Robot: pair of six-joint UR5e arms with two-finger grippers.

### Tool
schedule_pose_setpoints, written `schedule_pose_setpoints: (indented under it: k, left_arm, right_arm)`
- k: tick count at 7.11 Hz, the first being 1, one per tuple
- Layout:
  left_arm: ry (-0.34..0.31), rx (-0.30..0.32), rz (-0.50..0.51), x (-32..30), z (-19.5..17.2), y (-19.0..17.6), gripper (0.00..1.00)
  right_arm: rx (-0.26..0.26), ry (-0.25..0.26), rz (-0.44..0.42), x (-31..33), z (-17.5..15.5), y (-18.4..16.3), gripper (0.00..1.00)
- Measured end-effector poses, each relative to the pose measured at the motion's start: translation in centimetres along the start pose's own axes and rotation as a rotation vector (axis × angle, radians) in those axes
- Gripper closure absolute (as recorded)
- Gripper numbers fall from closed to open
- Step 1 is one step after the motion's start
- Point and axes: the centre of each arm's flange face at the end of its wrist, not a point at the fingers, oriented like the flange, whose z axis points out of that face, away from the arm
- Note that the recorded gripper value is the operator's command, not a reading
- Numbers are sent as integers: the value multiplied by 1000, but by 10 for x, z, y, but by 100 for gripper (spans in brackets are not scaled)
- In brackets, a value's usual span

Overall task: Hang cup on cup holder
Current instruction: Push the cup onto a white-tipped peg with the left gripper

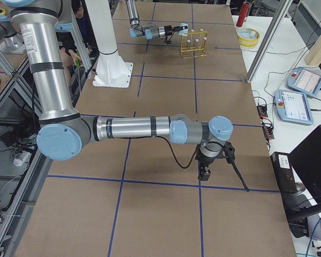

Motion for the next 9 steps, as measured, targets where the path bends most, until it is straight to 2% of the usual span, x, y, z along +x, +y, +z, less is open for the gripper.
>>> schedule_pose_setpoints:
  k: [2, 6, 9]
  left_arm:
    - [1, 1, -54, 0, 1, 1, 0]
    - [2, -2, -70, 0, 2, 5, 0]
    - [-1, -3, -165, -7, 2, 45, 0]
  right_arm:
    - [0, 0, 0, 0, 0, 0, 0]
    - [0, 0, 0, 0, 0, 0, 0]
    - [0, 0, 0, 0, 0, 0, 0]
